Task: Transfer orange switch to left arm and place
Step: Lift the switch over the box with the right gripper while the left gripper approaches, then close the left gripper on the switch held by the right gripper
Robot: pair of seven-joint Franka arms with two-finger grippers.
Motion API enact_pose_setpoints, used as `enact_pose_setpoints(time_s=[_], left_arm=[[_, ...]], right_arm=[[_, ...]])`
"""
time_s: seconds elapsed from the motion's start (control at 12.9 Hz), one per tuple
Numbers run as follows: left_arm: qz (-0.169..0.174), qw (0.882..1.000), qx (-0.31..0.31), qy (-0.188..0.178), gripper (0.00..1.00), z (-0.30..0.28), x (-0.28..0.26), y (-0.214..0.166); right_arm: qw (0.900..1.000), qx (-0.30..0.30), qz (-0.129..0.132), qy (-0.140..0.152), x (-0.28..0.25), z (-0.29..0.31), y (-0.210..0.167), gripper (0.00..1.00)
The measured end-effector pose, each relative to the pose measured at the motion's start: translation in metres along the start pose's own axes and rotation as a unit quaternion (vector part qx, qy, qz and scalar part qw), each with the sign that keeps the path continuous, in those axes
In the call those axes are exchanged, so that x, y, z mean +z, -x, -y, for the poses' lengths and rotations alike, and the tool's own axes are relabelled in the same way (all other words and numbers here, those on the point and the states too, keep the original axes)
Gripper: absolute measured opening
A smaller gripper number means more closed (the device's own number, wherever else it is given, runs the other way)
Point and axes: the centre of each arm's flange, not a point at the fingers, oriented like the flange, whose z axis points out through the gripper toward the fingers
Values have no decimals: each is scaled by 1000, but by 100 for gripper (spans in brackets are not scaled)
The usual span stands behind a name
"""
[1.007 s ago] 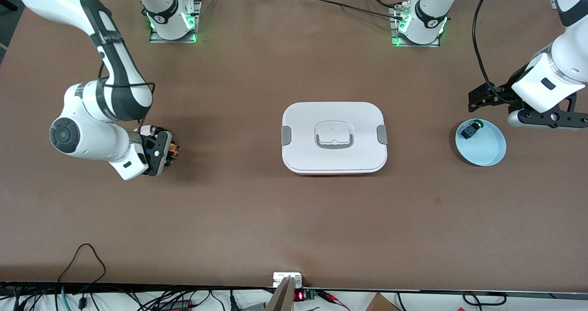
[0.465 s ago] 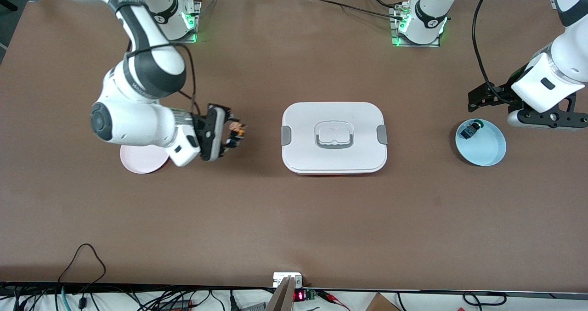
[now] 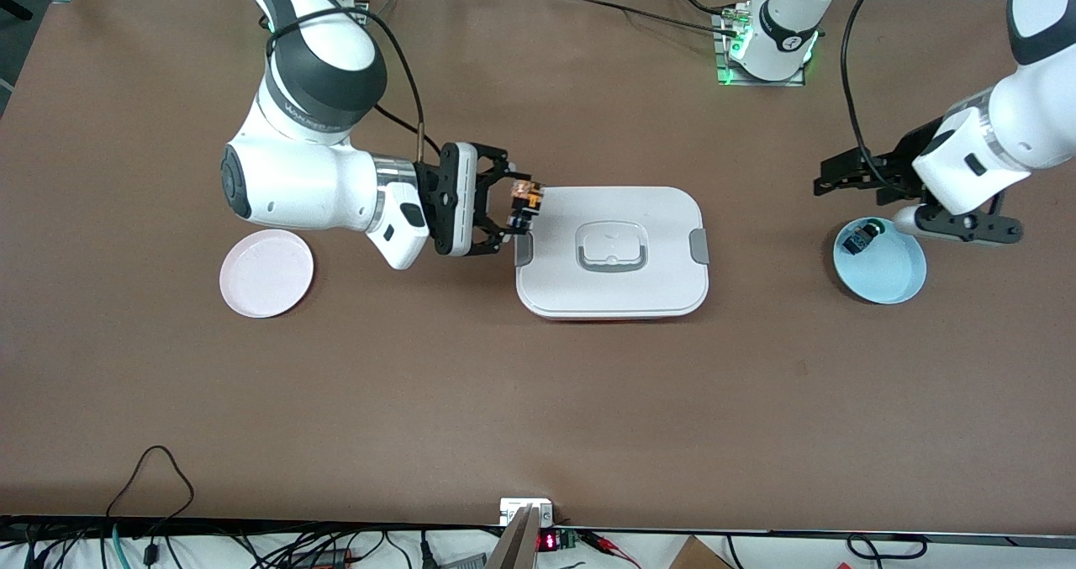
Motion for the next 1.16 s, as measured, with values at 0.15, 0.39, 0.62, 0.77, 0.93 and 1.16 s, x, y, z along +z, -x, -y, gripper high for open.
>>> enact_pose_setpoints(time_s=[0.15, 0.39, 0.62, 0.77, 0.93, 1.16], left_arm=[[23, 995, -5, 95, 100, -6, 11, -8], [57, 964, -20, 260, 100, -10, 23, -20], [83, 910, -30, 405, 100, -34, 38, -25], [102, 865, -52, 488, 100, -57, 62, -27], [116, 829, -86, 540, 100, -80, 93, -27], [123, 793, -125, 583, 100, -107, 123, -25]], right_arm=[[999, 19, -49, -6, 3, 6, -13, 75], [993, 48, -106, -16, 8, 11, -24, 75], [989, 61, -137, -10, 23, 22, -34, 75], [986, 69, -151, -4, 42, 31, -40, 75], [985, 76, -155, -2, 60, 36, -39, 75], [983, 88, -159, -5, 63, 34, -37, 75]])
